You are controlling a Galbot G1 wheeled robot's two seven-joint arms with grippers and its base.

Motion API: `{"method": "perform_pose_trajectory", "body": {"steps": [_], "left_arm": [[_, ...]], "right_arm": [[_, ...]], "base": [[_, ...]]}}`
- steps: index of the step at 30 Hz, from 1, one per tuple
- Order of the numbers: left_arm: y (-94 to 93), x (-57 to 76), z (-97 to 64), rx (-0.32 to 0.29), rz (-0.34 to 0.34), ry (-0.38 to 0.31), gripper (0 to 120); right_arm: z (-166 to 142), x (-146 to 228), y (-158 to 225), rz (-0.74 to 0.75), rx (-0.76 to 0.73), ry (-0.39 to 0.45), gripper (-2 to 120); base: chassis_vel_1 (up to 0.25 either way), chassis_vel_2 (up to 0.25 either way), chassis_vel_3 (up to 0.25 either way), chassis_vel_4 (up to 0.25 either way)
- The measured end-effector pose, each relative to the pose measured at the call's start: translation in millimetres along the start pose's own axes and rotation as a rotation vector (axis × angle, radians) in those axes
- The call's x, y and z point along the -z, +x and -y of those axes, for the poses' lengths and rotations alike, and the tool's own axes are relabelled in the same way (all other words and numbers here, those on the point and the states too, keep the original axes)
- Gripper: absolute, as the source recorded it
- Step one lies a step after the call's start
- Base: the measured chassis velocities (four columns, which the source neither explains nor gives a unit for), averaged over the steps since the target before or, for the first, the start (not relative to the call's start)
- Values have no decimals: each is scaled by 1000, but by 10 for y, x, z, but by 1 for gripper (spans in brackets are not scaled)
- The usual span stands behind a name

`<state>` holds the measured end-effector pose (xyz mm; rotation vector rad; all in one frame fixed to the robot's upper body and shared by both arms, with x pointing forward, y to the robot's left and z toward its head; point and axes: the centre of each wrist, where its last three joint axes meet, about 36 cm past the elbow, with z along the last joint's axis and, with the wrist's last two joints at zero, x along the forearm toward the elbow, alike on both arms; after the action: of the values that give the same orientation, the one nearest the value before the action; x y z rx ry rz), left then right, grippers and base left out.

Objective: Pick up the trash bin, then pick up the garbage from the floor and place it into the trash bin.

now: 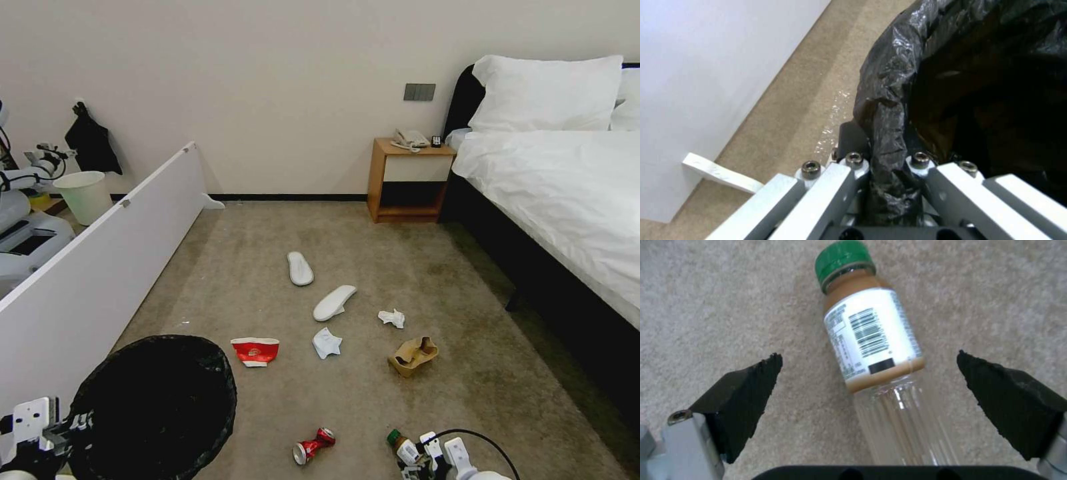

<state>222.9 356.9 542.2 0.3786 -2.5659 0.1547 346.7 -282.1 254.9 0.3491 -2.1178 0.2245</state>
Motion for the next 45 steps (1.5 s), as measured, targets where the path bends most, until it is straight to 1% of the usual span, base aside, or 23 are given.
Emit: {"method": "perform_pose_trajectory", "body": {"steps": [6, 7, 8, 9, 10, 11, 12, 14, 15, 17, 18, 19, 20, 21, 22, 25, 27, 28, 30, 31, 32, 33, 45], "left_arm": [[10, 5, -15, 2, -1, 1, 3], [11, 3, -15, 2, -1, 1, 3], [10, 2, -14, 1, -1, 2, 3], [10, 2, -14, 1, -1, 2, 3], [10, 1, -12, 0, -2, 2, 3], [10, 2, -11, 0, -1, 3, 3], [10, 2, -11, 0, -1, 3, 3], [13, 9, -15, 0, 1, 3, 3], [13, 9, -15, 0, 1, 3, 3], [18, 12, -20, 0, 1, 3, 3], [18, 12, -20, 0, 1, 3, 3], [21, 13, -18, -1, 1, 3, 3], [22, 14, -17, -2, 2, 3, 3], [22, 14, -17, -2, 2, 3, 3], [26, 15, -16, -3, 2, 4, 3], [28, 14, -17, -3, 1, 5, 3], [33, 12, -24, -2, -1, 5, 3], [33, 12, -24, -2, -1, 5, 3], [38, 12, -30, -2, -2, 7, 3], [38, 12, -30, -2, -2, 7, 3], [40, 12, -33, -1, -2, 7, 3], [42, 13, -37, -1, -3, 8, 3], [52, 19, -48, -3, -4, 9, 3]], "right_arm": [[-16, 28, -51, -12, 4, -12, 99], [-13, 37, -57, -14, 4, -15, 96], [-7, 46, -63, -18, 4, -18, 90], [-7, 46, -63, -18, 4, -18, 90], [-2, 50, -65, -21, 4, -19, 86], [4, 46, -69, -26, 3, -21, 79], [4, 46, -69, -26, 3, -21, 79], [20, 33, -72, -32, 1, -26, 71], [20, 33, -72, -32, 1, -26, 71], [34, 11, -65, -39, 3, -34, 57], [34, 11, -65, -39, 3, -34, 57], [42, 7, -62, -41, 2, -34, 51], [46, 6, -61, -42, 2, -34, 48], [46, 6, -61, -42, 2, -34, 48], [53, 6, -58, -43, 1, -35, 40], [59, 1, -55, -45, 1, -36, 36], [63, -11, -51, -49, 0, -36, 28], [63, -11, -51, -49, 0, -36, 28], [61, -25, -49, -53, 0, -36, 22], [61, -25, -49, -53, 0, -36, 22], [61, -30, -48, -54, 0, -36, 19], [60, -34, -47, -56, 0, -36, 18], [89, -70, -33, -63, -6, -46, 18]], "base": [[0, 0, 0, 0], [0, 0, 0, 0], [0, 0, 0, 0], [0, 0, 0, 0], [0, 0, 0, 0], [0, 0, 0, 0], [0, 0, 0, 0], [0, 0, 0, 0], [0, 0, 0, 0], [0, 0, 0, 0], [0, 0, 0, 0], [0, 0, 0, 0], [0, 0, 0, 0], [0, 0, 0, 0], [0, 0, 0, 0], [0, 0, 0, 0], [0, 0, 0, 0], [0, 0, 0, 0], [0, 0, 0, 0], [0, 0, 0, 0], [0, 0, 0, 0], [0, 0, 0, 0], [0, 0, 0, 0]]}}
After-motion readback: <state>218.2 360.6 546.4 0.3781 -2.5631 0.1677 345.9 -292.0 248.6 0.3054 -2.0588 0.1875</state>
